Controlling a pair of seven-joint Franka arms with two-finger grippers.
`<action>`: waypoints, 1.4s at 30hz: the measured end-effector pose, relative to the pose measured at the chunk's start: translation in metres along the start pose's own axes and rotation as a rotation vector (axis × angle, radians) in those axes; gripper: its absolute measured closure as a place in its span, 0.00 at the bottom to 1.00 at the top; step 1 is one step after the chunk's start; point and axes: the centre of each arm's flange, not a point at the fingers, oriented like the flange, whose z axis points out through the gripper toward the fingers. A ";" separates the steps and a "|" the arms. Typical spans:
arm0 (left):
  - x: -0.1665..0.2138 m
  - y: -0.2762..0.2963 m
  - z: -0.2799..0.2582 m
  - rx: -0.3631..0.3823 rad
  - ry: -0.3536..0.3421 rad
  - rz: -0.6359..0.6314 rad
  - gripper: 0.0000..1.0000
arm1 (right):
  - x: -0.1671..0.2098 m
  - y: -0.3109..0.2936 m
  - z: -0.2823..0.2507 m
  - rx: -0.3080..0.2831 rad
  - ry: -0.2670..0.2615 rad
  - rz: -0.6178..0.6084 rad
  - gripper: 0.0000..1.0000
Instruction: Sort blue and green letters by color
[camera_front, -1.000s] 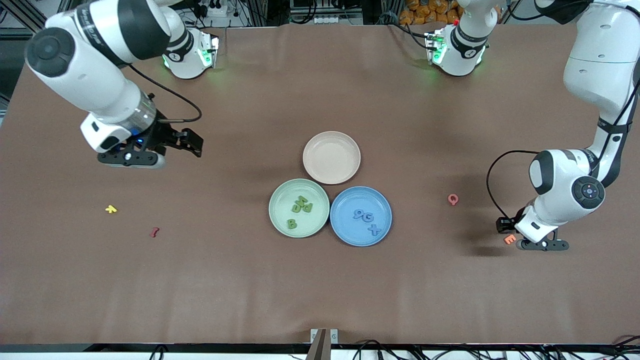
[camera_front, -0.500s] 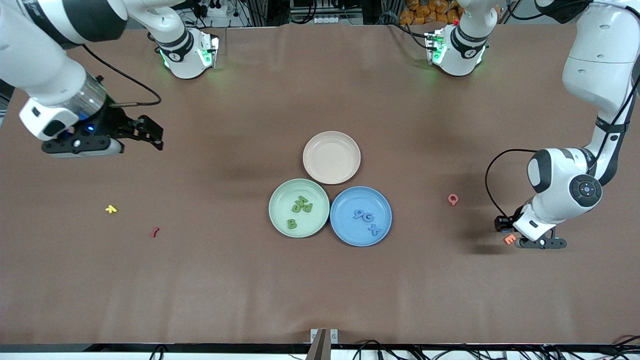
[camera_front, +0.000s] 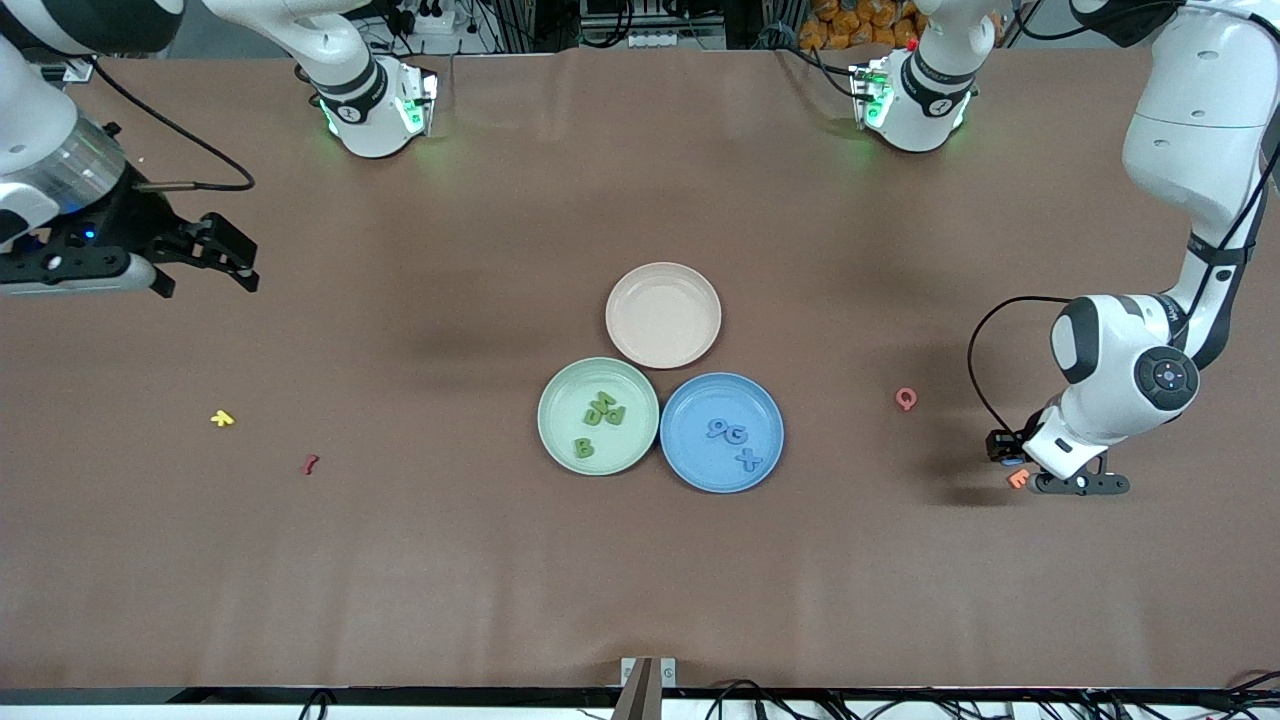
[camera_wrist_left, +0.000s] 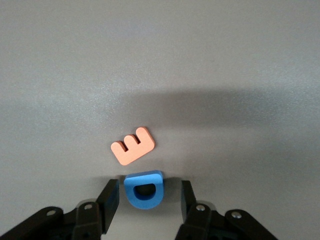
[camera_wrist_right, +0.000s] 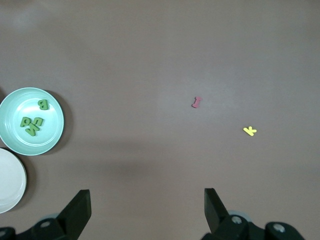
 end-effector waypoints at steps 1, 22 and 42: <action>0.000 0.000 0.000 0.000 0.000 0.000 0.42 | 0.000 0.003 -0.003 -0.001 0.000 0.001 0.00; 0.000 -0.001 0.000 0.000 0.005 -0.002 0.41 | 0.000 0.021 -0.030 -0.023 -0.045 -0.038 0.00; -0.002 -0.003 0.004 -0.002 0.005 -0.006 0.41 | -0.001 0.018 -0.026 -0.024 -0.070 -0.047 0.00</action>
